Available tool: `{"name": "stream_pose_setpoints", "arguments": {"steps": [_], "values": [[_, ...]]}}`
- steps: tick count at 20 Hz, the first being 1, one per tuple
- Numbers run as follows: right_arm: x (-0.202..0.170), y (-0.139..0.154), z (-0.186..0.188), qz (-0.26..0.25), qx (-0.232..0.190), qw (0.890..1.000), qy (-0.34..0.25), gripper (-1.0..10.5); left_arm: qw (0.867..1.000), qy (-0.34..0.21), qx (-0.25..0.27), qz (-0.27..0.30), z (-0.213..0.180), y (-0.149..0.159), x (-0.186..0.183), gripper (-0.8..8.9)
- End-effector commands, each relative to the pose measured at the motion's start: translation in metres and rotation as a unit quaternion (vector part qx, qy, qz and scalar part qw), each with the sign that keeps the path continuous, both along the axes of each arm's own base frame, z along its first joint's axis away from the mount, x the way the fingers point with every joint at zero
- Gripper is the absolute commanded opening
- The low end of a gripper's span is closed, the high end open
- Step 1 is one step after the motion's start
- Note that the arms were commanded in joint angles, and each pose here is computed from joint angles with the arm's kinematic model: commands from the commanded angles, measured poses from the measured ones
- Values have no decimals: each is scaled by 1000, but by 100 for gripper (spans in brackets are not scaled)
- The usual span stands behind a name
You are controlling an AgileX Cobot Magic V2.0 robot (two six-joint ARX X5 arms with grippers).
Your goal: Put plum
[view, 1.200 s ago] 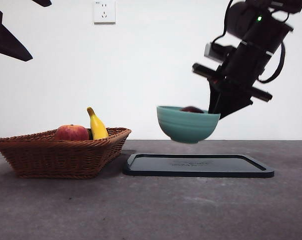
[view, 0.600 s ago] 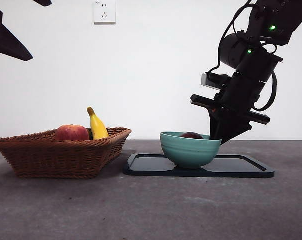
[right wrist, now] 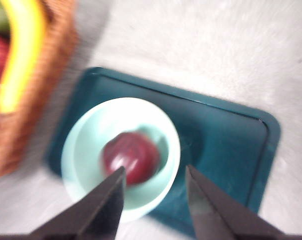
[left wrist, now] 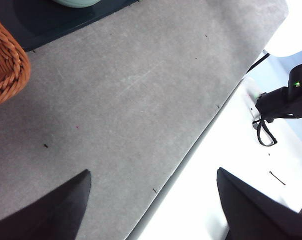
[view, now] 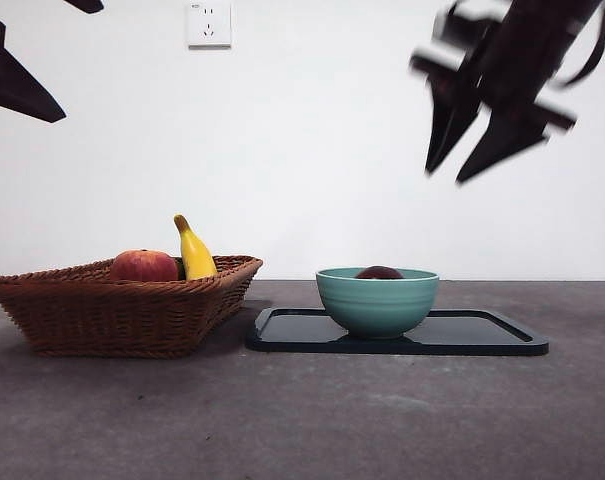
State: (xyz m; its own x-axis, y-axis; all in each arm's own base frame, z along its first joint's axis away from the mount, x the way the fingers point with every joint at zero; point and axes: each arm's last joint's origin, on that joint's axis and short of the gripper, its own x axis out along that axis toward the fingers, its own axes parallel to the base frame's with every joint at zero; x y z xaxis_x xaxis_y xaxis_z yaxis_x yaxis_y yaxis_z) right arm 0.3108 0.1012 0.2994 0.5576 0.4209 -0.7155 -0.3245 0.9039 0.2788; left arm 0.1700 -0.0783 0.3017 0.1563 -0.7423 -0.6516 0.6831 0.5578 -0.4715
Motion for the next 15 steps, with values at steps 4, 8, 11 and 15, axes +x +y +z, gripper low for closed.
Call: {"name": "stream_pose_setpoints", "arguments": {"steps": [4,8,11,15], "values": [[-65,-16,60,41,8,998,-47,195,1000,-9,-4,-7,3,-1,1,402],[-118,-32,79,44,16,996,-74,195,1000,-12,-5,-7,3,-2,2,402],[-154,-40,67,67,38,994,-83,195,1000,-15,-6,-7,4,-2,2,402],[-191,-48,35,106,63,989,-76,195,1000,-16,-6,-7,4,-2,2,402]]}}
